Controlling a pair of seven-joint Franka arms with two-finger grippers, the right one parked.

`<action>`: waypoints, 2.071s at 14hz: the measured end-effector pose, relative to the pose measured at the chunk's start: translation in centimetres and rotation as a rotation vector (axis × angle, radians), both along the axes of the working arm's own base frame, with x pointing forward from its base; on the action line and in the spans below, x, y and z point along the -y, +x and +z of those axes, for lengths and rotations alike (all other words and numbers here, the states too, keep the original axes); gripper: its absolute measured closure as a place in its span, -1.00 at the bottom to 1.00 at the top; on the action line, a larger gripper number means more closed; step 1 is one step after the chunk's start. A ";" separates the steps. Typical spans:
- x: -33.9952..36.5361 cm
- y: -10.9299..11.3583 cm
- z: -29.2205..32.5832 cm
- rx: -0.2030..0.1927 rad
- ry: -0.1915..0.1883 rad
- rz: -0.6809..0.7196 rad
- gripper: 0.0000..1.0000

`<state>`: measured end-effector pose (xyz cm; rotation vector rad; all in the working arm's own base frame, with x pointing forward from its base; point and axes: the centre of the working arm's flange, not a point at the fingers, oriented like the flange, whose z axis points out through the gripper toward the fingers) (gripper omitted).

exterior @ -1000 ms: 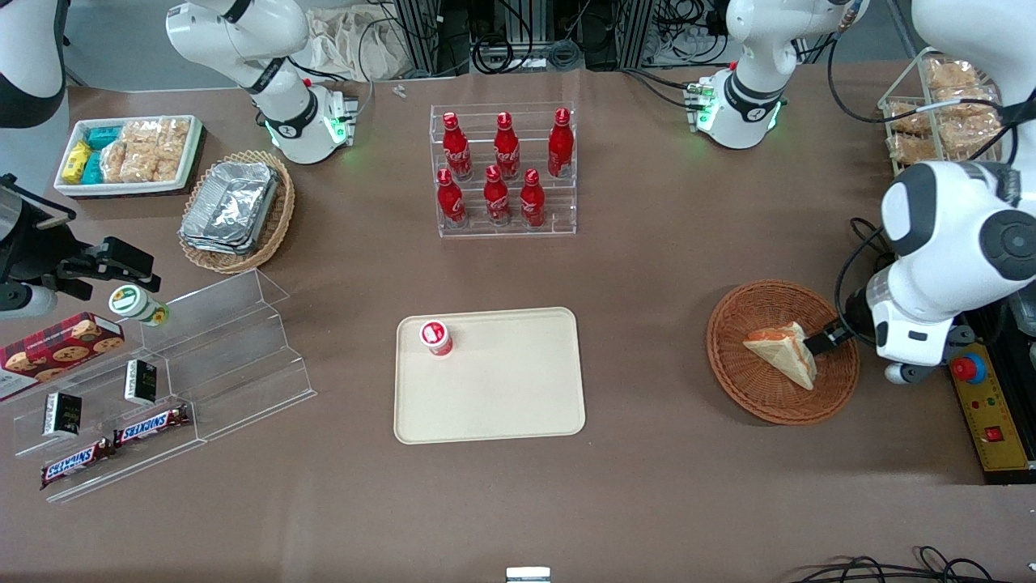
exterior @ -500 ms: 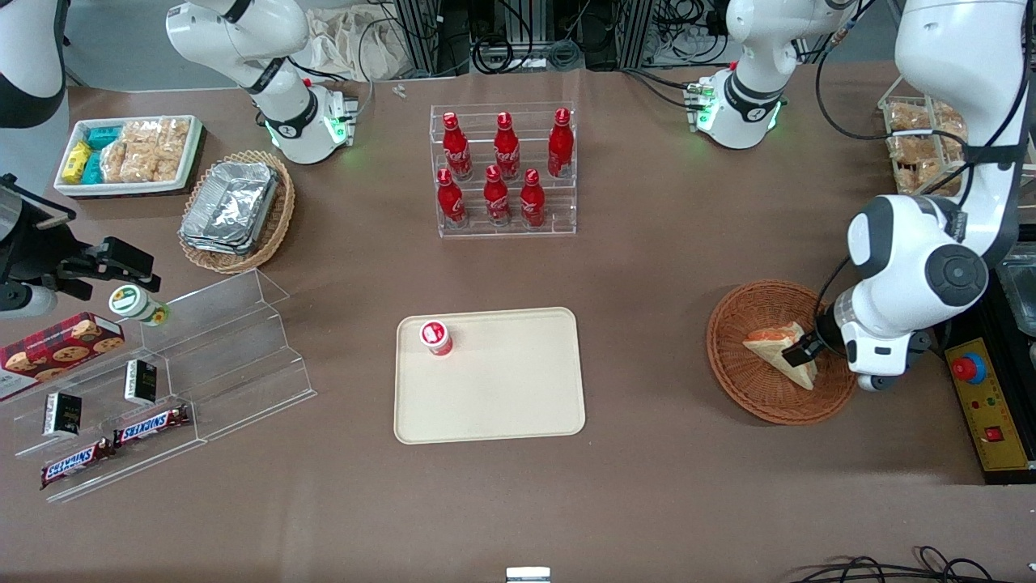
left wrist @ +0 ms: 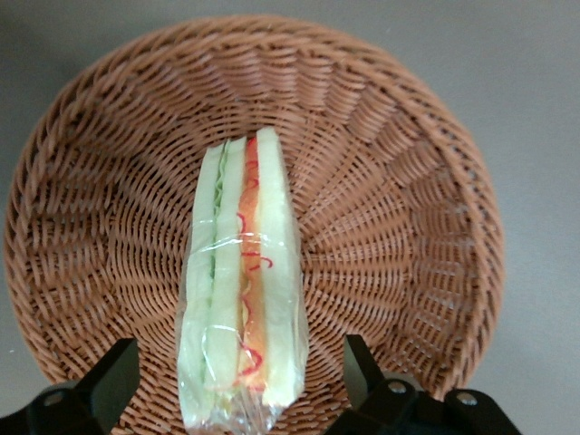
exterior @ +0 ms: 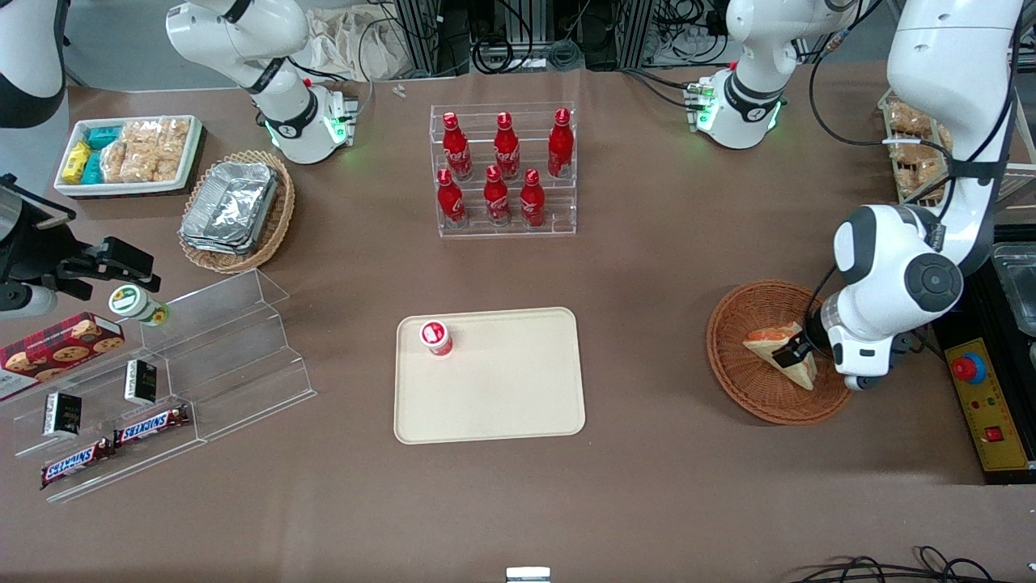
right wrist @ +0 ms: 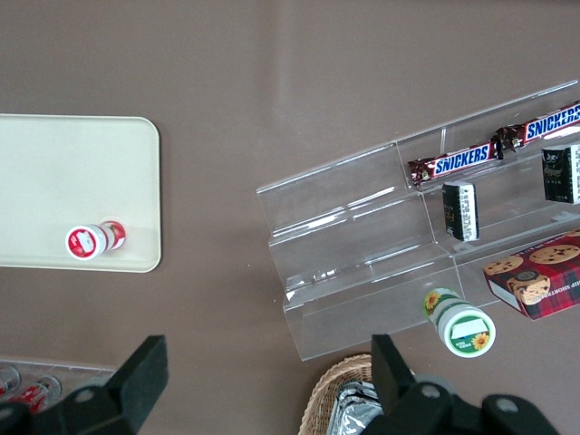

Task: Place sandwich from basket to tray
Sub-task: 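Lower the open left gripper over the sandwich and close on it, then lift the sandwich out of the basket with the left gripper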

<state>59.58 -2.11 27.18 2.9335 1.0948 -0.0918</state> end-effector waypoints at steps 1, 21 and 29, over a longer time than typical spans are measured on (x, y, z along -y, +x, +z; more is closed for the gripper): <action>-0.1 -0.1 -0.6 -0.007 -0.001 0.007 -1.00; -0.2 4.6 11.8 -0.119 0.058 0.034 0.59; 9.7 4.3 25.6 -0.061 -0.007 -0.187 0.59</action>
